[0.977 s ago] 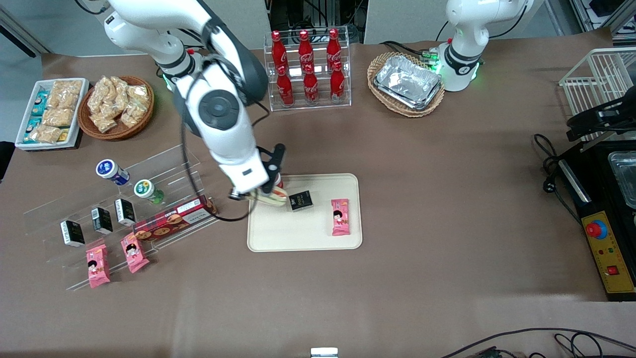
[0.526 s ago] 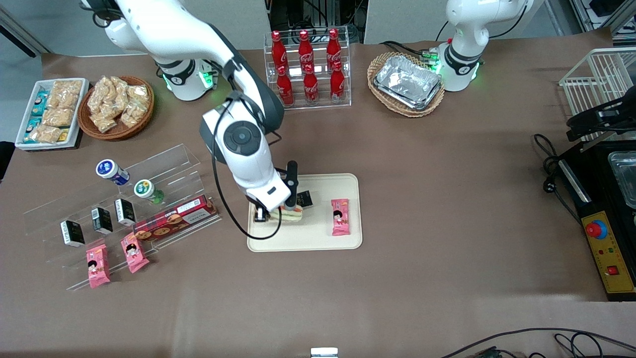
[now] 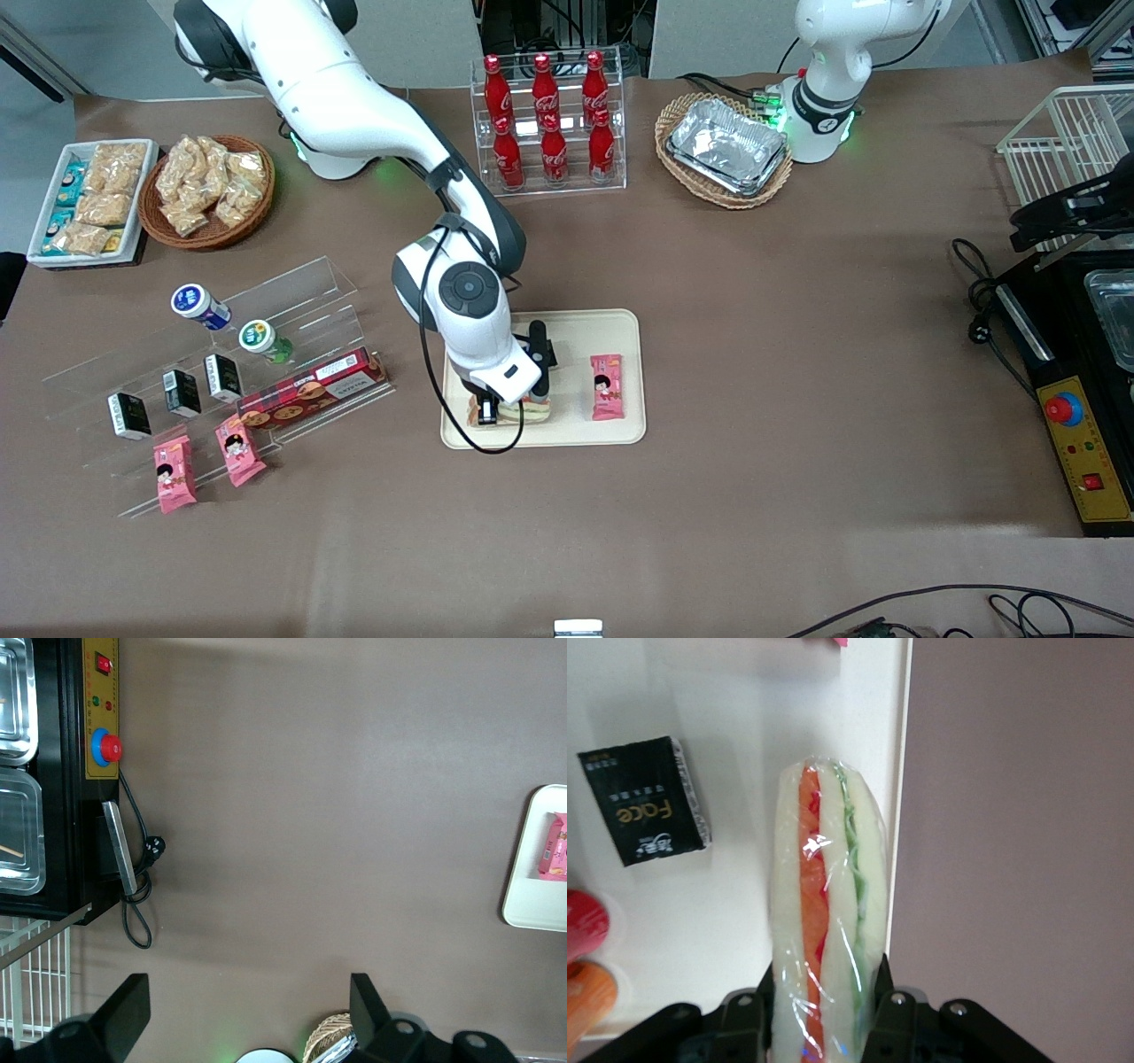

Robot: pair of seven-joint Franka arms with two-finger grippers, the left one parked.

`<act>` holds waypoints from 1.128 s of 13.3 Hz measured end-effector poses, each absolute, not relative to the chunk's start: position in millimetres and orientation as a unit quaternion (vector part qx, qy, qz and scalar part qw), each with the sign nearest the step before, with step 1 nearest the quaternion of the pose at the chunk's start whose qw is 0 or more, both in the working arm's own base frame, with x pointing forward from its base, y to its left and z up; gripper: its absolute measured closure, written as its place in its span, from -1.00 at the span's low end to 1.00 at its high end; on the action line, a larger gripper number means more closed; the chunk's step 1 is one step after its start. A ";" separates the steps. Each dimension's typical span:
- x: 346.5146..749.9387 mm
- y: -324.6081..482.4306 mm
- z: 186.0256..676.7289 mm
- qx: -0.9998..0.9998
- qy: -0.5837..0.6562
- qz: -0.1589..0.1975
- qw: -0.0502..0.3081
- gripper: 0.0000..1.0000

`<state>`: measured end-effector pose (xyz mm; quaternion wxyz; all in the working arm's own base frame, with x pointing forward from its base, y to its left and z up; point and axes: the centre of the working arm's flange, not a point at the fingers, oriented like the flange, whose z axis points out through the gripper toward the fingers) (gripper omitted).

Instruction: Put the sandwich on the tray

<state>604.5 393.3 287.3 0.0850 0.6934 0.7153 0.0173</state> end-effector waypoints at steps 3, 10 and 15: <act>606.0 394.4 264.4 0.689 0.719 0.013 0.089 0.15; 613.1 397.1 270.8 0.691 0.717 0.028 0.091 -0.66; 629.4 372.0 324.6 0.735 0.675 0.049 0.050 -1.00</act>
